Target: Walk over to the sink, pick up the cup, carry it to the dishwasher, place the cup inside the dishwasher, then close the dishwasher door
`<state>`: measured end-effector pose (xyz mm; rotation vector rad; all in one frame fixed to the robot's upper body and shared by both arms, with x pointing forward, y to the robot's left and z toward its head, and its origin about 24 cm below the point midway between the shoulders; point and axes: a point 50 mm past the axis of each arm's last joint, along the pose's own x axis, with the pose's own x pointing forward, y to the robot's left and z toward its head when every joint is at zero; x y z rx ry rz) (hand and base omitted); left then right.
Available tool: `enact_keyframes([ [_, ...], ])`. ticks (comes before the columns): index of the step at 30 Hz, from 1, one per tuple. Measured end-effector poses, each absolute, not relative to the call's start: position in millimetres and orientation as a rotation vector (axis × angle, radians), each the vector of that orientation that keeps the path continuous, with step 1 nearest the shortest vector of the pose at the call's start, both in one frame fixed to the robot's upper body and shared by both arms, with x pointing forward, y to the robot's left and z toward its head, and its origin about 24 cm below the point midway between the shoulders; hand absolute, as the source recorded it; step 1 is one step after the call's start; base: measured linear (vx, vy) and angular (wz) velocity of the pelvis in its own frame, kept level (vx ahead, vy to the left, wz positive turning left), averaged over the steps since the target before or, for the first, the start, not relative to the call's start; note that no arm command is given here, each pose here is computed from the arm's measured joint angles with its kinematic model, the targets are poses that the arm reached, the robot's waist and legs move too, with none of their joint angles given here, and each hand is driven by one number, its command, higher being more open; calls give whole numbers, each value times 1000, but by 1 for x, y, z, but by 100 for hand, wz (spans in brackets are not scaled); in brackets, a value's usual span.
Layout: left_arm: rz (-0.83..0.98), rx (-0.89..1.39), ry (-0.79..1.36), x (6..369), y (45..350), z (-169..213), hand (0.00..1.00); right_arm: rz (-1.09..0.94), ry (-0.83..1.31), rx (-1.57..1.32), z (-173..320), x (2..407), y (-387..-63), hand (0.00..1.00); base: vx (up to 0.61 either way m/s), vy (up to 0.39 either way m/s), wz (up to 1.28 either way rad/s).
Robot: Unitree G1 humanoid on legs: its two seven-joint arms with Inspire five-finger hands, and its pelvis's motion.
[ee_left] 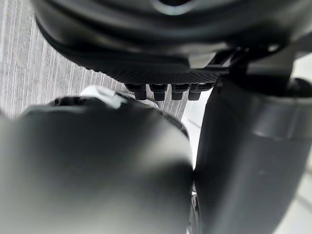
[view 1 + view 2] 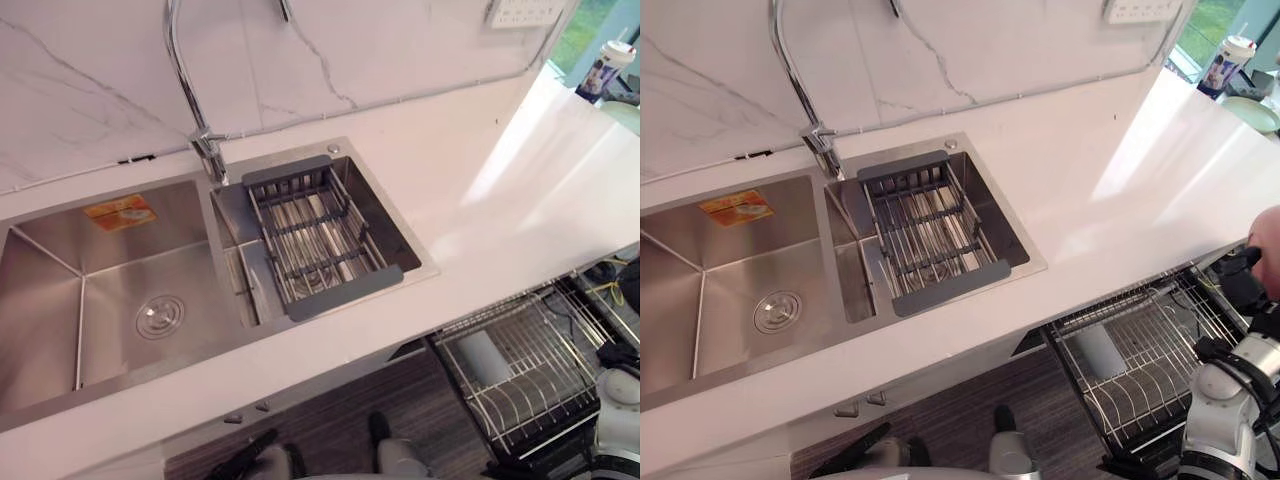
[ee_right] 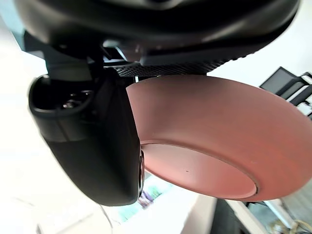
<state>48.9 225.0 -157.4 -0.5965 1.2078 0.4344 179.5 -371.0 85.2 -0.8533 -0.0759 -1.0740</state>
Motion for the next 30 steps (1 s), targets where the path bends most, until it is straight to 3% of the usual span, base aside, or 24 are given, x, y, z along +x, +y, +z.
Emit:
enact_keyframes([
  [5, 501, -615, 1218, 48, 248, -152, 100, -1055, 82, -874, 45, 174, -372, 0, 54, -61, -14],
  [15, 532, -714, 1209, 46, 236, -157, 100, -931, 151, -896, 27, 176, -358, 0, 38, -80, 1],
  [30, 334, -424, 1160, 59, 231, -156, 100, -891, 270, -862, 15, 169, -358, 0, -68, 1, 18],
])
